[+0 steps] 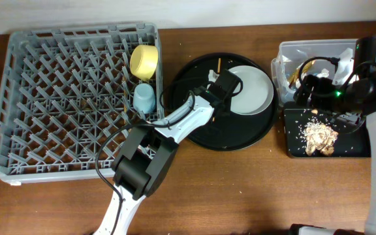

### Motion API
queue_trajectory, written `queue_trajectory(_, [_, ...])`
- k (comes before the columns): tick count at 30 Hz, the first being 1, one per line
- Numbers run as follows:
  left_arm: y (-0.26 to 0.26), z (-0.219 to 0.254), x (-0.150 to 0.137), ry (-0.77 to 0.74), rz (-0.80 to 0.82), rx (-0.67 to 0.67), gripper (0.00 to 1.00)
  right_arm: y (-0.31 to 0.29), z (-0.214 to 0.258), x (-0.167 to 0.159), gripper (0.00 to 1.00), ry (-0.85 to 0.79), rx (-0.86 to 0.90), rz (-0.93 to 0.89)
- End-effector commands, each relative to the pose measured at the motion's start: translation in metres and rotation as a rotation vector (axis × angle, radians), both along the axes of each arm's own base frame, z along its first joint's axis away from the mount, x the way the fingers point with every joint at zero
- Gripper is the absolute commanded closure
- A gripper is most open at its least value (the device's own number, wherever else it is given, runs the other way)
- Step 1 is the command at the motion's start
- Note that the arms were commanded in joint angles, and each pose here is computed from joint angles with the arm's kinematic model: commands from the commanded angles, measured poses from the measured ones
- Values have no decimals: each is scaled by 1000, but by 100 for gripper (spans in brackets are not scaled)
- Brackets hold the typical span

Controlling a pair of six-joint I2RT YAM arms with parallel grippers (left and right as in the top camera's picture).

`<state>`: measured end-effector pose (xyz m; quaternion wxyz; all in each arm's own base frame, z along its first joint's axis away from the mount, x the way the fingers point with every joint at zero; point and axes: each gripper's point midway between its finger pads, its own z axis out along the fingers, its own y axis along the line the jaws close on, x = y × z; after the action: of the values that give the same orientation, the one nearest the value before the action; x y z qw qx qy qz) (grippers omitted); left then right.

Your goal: Sort waste into correct bins and load items into the dishwasher rack

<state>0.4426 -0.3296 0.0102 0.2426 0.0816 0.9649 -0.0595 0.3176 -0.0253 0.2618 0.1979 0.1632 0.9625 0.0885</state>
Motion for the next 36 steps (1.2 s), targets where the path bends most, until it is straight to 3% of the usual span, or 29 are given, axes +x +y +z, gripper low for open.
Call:
queue_trajectory(1, [4, -18, -9, 64, -5, 34, 99, -3, 2, 0, 2, -6, -16, 2])
queue_trajectory(8, [46, 105, 14, -101, 20, 111, 99, -3, 2, 0, 2, -6, -16, 2])
queue_trajectory(13, [122, 203, 15, -187, 77, 105, 100, -3, 2, 0, 2, -5, -16, 1])
queue_trajectory(15, [164, 216, 10, -163, 121, 141, 100, -3, 2, 0, 1, -6, -16, 2])
queue_trajectory(19, [253, 198, 8, -37, 248, 224, 100, -3, 2, 0, 1, -6, -16, 2])
queue_trajectory(23, [303, 166, 5, 61, 298, 253, 100, -3, 2, 0, 2, -6, -16, 2])
queue_trajectory(25, [306, 139, 6, 111, 227, 234, 100, -3, 2, 0, 2, -5, -16, 1])
queue_trajectory(32, [310, 87, 10, 215, 224, 260, 100, -3, 2, 0, 1, -5, -16, 1])
queue_trajectory(35, [311, 85, 11, 217, 226, 261, 52, -3, 2, 0, 2, -5, -16, 1])
queue_trajectory(36, [310, 87, 12, 211, 227, 259, 44, -3, 2, 0, 2, -6, -16, 2])
